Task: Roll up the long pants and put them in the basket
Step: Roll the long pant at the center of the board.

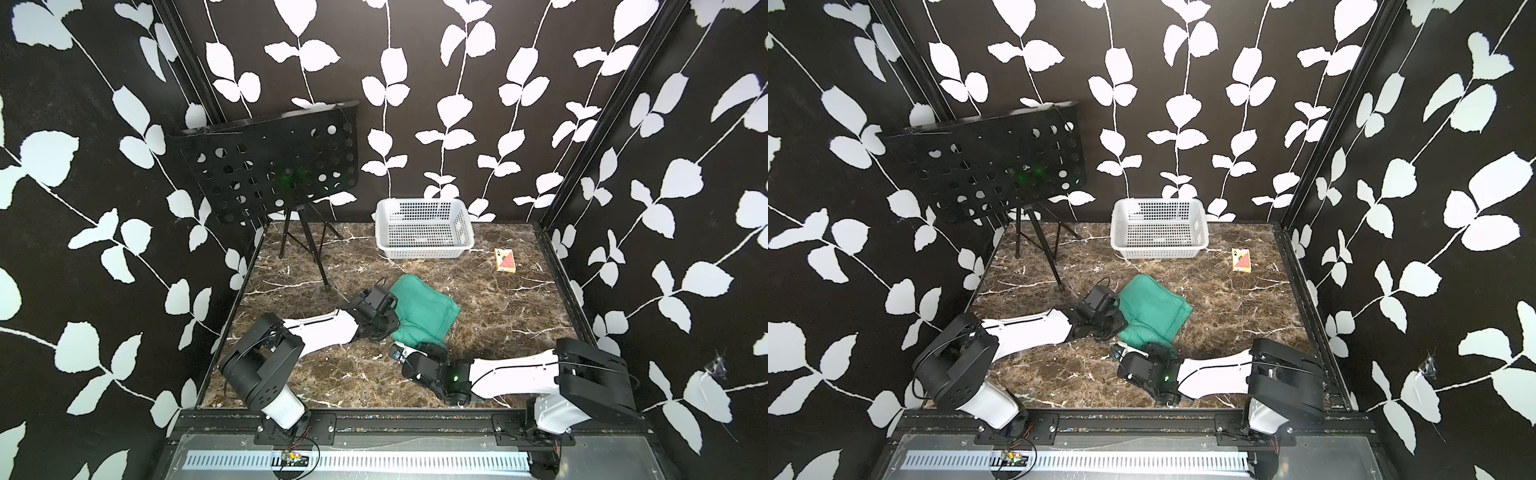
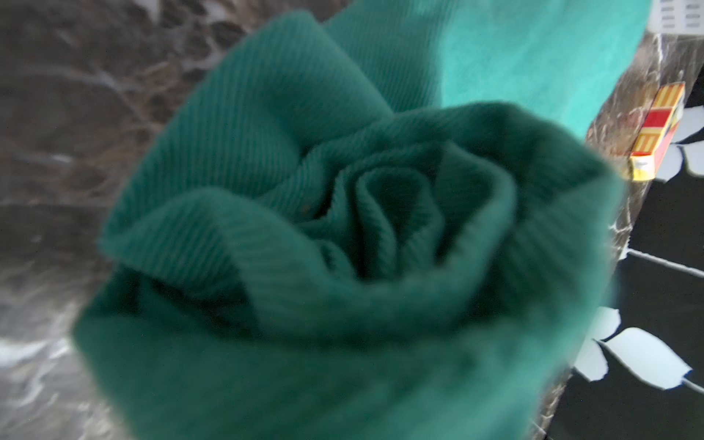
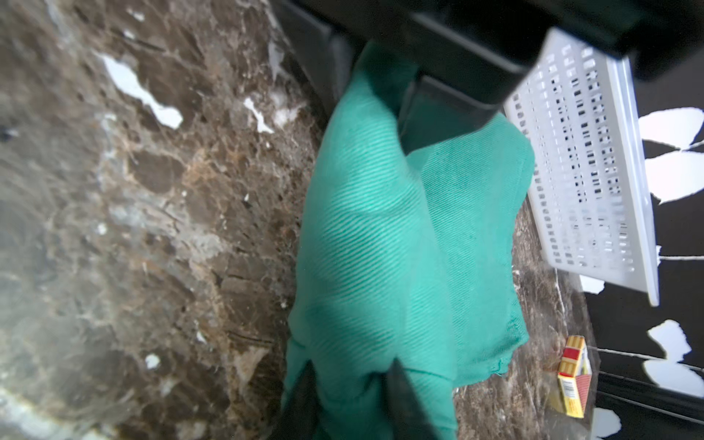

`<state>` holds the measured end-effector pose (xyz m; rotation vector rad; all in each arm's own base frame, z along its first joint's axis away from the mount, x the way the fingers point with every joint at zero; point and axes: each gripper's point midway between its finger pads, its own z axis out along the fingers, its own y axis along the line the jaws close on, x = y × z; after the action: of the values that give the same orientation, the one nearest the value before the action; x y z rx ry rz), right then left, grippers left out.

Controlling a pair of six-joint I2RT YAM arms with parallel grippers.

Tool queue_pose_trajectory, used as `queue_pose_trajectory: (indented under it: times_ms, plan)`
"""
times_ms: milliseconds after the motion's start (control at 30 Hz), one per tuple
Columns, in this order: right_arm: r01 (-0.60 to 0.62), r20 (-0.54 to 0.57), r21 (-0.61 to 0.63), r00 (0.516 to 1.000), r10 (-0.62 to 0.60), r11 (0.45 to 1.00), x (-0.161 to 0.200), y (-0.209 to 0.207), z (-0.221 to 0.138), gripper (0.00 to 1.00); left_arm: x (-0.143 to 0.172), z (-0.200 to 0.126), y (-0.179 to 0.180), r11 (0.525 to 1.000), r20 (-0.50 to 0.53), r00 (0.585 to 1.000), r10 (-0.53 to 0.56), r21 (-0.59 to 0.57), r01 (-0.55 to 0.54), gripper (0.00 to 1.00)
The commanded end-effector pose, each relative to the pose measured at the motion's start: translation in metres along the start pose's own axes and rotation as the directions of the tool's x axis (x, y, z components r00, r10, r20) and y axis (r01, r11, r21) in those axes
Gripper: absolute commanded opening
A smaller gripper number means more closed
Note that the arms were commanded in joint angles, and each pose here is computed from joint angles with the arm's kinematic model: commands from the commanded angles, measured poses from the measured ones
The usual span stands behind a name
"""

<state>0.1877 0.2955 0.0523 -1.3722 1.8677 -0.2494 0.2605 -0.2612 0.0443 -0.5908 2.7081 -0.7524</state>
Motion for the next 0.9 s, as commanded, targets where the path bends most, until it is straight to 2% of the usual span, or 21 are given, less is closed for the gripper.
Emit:
queue_pose_trajectory:
  times_ms: [0, 67, 167, 200, 267, 333, 400, 500, 633, 733, 867]
  plan:
    - [-0.057, -0.012, -0.108, 0.998, 0.056, 0.993, 0.004, 0.013, 0.0, 0.07, 0.009, -0.017, 0.048, 0.988, 0.009, 0.998, -0.059, -0.144, 0.059, 0.19]
    - [-0.069, 0.016, -0.218, 0.997, 0.074, 0.974, -0.006, 0.029, -0.004, 0.0, 0.009, -0.029, 0.056, 0.984, 0.029, 0.996, -0.08, -0.159, 0.084, 0.19]
    - [-0.103, 0.045, -0.386, 0.99, 0.13, 0.916, -0.024, 0.05, -0.013, 0.0, 0.009, -0.051, 0.073, 0.975, 0.066, 0.993, -0.098, -0.195, 0.109, 0.24]
    - [-0.122, 0.047, -0.443, 0.986, 0.158, 0.888, -0.03, 0.056, -0.016, 0.0, 0.01, -0.059, 0.078, 0.972, 0.079, 0.991, -0.108, -0.2, 0.121, 0.31]
    - [-0.169, 0.029, -0.549, 0.975, 0.221, 0.819, -0.037, 0.063, -0.021, 0.0, 0.009, -0.074, 0.086, 0.971, 0.113, 0.987, -0.116, -0.194, 0.136, 0.53]
    - [-0.237, -0.02, -0.649, 0.955, 0.295, 0.723, -0.041, 0.068, -0.024, 0.0, 0.006, -0.088, 0.09, 0.974, 0.15, 0.981, -0.119, -0.172, 0.145, 0.68]
    - [-0.297, -0.073, -0.718, 0.931, 0.357, 0.629, -0.045, 0.07, -0.027, 0.0, 0.005, -0.1, 0.091, 0.979, 0.168, 0.978, -0.121, -0.145, 0.146, 0.76]
    - [-0.392, -0.184, -0.797, 0.882, 0.433, 0.46, -0.05, 0.067, -0.032, 0.0, 0.013, -0.115, 0.096, 0.983, 0.148, 0.982, -0.118, -0.122, 0.137, 0.8]
    - [-0.483, -0.325, -0.834, 0.821, 0.47, 0.267, -0.053, 0.063, -0.032, 0.0, 0.02, -0.121, 0.091, 0.993, 0.125, 0.986, -0.109, -0.036, 0.114, 0.84]
    - [-0.515, -0.394, -0.847, 0.775, 0.494, 0.131, -0.059, 0.06, -0.034, 0.0, 0.016, -0.117, 0.077, 0.996, 0.131, 0.987, -0.088, 0.028, 0.085, 0.89]
    - [-0.568, -0.489, -0.823, 0.697, 0.525, -0.013, -0.061, 0.053, -0.031, 0.0, 0.009, -0.103, 0.059, 0.997, 0.14, 0.988, -0.061, 0.058, 0.053, 0.93]
